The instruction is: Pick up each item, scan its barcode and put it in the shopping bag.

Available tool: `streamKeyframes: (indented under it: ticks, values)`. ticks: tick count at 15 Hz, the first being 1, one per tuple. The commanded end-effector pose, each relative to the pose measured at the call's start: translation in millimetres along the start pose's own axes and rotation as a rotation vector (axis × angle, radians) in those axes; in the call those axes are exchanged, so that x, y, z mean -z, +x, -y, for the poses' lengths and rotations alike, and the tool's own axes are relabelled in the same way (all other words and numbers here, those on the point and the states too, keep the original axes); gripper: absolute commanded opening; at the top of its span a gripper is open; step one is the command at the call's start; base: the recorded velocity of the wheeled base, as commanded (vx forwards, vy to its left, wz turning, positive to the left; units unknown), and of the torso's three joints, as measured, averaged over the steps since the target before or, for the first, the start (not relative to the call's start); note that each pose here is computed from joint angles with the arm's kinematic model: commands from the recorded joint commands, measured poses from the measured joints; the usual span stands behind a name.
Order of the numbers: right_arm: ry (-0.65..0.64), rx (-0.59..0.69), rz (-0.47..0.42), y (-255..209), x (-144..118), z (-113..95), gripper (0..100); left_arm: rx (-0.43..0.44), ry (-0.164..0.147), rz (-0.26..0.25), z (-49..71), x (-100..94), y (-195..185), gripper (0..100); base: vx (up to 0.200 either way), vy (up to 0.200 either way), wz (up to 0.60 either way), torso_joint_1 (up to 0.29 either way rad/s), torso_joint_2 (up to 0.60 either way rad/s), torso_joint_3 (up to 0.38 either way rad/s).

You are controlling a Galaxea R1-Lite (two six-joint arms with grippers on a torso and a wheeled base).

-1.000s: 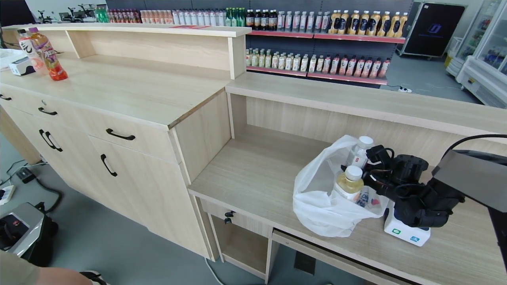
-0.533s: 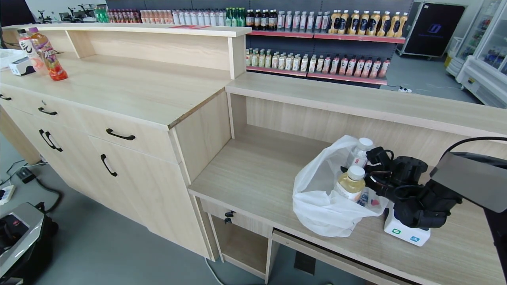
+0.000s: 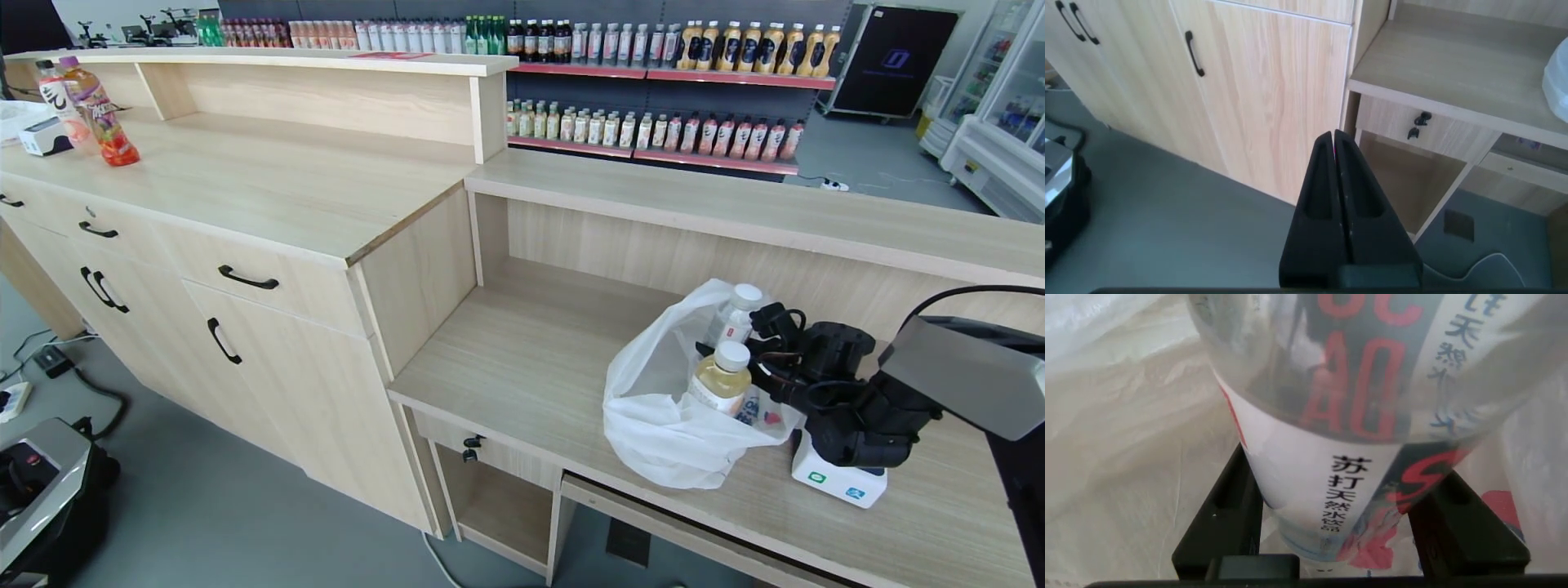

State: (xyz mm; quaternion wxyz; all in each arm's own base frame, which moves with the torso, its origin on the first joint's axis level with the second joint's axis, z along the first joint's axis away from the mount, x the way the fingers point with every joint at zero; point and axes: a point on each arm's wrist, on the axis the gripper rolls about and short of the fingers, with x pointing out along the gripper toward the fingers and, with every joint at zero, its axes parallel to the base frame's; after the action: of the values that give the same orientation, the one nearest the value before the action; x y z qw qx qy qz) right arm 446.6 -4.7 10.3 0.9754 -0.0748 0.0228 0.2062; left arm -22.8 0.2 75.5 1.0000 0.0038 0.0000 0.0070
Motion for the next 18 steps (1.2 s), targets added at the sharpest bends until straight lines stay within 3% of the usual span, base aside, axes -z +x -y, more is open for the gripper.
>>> streamKeyframes:
  ticks: [1, 18]
  values:
    - [0.000, -0.001, 0.001, 2.9, 3.9, 0.7, 0, -0.001, 0.000, 0.000, 0.0, 0.0, 0.0, 0, 0.000, 0.000, 0.00, 0.000, 0.00, 0.000]
    - [-0.005, -0.010, -0.001, 3.3, 2.4, -0.5, 0, -0.001, 0.000, 0.000, 0.0, 0.0, 0.0, 0, 0.000, 0.000, 0.00, 0.000, 0.00, 0.000]
